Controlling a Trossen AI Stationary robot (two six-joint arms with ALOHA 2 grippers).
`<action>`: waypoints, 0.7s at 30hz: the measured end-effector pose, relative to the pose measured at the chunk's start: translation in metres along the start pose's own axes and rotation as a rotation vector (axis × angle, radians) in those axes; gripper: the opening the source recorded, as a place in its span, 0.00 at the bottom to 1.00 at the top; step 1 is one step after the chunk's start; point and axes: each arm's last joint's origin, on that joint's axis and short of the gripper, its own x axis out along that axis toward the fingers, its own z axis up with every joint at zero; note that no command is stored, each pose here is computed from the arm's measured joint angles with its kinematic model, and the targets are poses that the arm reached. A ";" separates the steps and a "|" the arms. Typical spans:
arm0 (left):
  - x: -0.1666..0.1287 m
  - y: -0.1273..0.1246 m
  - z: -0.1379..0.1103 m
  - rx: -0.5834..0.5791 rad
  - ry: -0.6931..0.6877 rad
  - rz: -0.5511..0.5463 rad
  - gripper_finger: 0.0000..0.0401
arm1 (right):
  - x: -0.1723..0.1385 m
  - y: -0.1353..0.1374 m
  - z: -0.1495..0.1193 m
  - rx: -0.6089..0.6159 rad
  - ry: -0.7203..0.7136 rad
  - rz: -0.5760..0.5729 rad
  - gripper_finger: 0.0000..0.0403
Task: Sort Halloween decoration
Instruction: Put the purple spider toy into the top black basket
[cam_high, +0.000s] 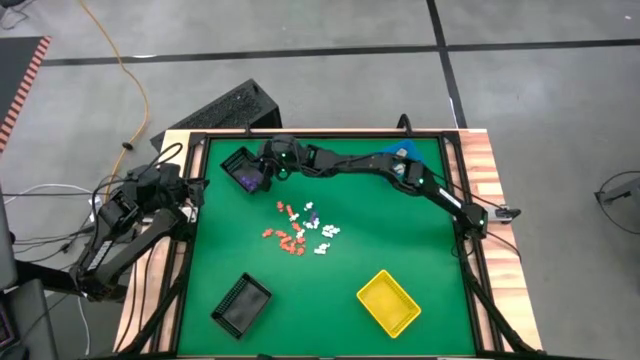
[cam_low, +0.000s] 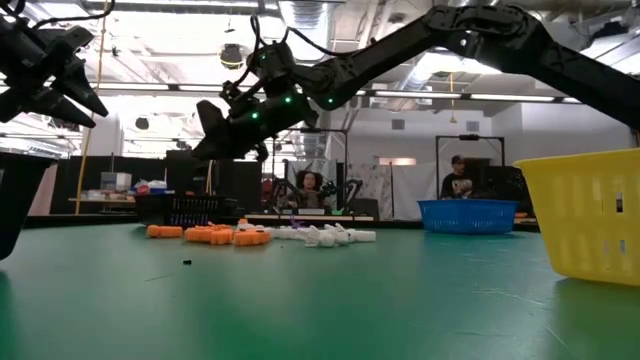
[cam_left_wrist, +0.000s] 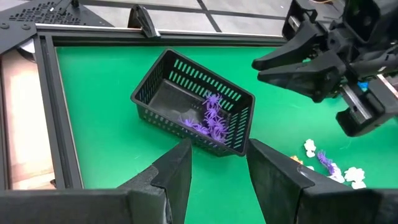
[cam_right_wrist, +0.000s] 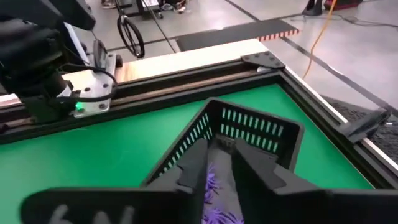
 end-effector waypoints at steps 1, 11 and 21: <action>0.000 0.000 0.000 0.000 -0.001 0.000 0.36 | 0.000 -0.001 0.000 0.001 0.002 -0.001 0.29; 0.000 0.000 0.000 0.001 0.000 -0.002 0.36 | -0.043 0.000 0.034 0.027 0.192 0.155 0.41; 0.000 0.000 0.000 0.001 0.001 -0.002 0.36 | -0.169 0.027 0.108 -0.259 0.393 0.202 0.34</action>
